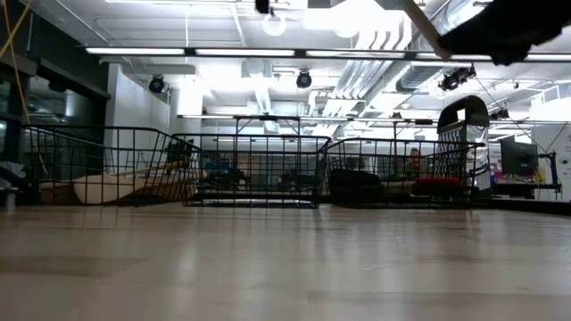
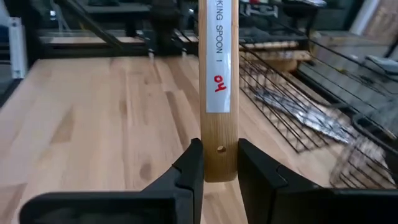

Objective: Pick & Place Kitchen Items
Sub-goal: Put the wooden slotted spoon into the left wire basket

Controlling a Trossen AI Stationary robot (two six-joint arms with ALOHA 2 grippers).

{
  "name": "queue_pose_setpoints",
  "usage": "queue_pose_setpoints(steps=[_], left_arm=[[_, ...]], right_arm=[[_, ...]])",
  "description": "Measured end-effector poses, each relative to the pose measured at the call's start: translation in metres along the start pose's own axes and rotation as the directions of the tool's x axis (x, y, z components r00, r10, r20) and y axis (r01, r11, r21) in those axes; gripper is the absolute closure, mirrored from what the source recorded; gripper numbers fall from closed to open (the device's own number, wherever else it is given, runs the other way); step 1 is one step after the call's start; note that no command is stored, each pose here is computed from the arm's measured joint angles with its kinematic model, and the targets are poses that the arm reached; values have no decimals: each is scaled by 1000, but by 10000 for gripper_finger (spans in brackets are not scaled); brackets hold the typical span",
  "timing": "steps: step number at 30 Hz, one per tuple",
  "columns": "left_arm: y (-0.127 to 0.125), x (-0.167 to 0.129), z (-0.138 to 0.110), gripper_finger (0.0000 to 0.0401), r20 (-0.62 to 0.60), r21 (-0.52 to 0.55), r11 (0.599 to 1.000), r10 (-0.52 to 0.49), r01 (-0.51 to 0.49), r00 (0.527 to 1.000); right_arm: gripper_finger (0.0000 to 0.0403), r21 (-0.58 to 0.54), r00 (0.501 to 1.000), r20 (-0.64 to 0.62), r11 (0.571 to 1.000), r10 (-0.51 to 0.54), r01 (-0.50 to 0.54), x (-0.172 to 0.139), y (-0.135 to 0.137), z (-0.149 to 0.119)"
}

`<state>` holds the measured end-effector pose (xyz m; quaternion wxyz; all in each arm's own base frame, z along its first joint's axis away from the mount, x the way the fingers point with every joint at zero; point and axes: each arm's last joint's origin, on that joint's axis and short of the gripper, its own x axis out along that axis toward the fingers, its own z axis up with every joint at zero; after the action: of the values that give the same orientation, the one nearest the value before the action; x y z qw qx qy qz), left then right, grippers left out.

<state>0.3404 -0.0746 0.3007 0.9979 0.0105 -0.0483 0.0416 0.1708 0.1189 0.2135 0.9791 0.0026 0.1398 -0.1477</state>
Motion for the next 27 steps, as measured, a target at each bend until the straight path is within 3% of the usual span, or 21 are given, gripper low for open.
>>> queue_pose_setpoints(steps=[11, 19, 23, 27], left_arm=[[5, 12, -5, 192, 121, -34, 995, -93, 97, 988], [4, 12, -5, 198, 127, -21, 993, -113, 117, 985], [3, 12, -6, 241, 112, -16, 993, -118, 120, 987], [3, 13, -9, 315, 82, -12, 993, -119, 120, 990]], right_arm=[[338, -25, 990, 49, 991, 130, -129, 27, -3, 15], [338, -25, 990, 31, 990, 141, -140, 42, -2, 11], [338, -18, 989, 31, 990, 142, -141, 42, -2, 11], [338, -25, 990, 23, 990, 136, -136, 42, -2, 10]])
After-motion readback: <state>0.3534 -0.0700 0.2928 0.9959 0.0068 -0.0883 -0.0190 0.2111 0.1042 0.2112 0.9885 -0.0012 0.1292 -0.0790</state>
